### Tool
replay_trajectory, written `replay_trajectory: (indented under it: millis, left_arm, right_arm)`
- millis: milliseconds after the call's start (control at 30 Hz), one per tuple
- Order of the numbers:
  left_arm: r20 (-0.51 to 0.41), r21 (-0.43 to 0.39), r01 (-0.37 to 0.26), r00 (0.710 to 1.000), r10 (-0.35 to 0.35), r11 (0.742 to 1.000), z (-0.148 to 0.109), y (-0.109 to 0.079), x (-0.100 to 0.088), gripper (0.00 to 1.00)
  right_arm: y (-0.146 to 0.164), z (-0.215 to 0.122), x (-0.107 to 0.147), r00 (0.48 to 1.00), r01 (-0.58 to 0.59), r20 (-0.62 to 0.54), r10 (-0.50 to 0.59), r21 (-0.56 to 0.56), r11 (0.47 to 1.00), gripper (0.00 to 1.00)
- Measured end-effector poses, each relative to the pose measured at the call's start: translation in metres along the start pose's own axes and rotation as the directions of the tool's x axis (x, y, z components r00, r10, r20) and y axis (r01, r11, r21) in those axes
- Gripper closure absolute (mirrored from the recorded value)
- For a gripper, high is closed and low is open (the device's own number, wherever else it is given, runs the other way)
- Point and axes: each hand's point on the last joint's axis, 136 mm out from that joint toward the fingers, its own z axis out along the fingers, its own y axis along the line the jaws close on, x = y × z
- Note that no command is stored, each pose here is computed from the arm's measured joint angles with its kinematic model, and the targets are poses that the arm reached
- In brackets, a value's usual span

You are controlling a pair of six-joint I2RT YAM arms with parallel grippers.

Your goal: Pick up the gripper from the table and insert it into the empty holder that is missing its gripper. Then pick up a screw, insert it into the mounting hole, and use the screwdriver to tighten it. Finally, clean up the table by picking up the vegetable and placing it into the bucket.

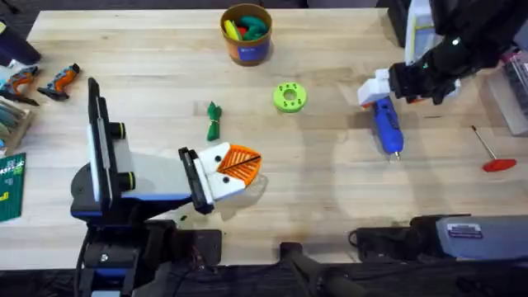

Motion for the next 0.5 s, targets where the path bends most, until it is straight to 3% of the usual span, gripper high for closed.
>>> replay_trajectory:
  millis: [500]
  left_arm:
    - [0.0,0.0,0.0,1.0,0.0,1.0,0.0,0.0,0.0,0.988]
  right_arm:
    - [-0.006,0.034,-0.001,0.995,0.055,-0.08,-0.052,0.03,0.998,0.01]
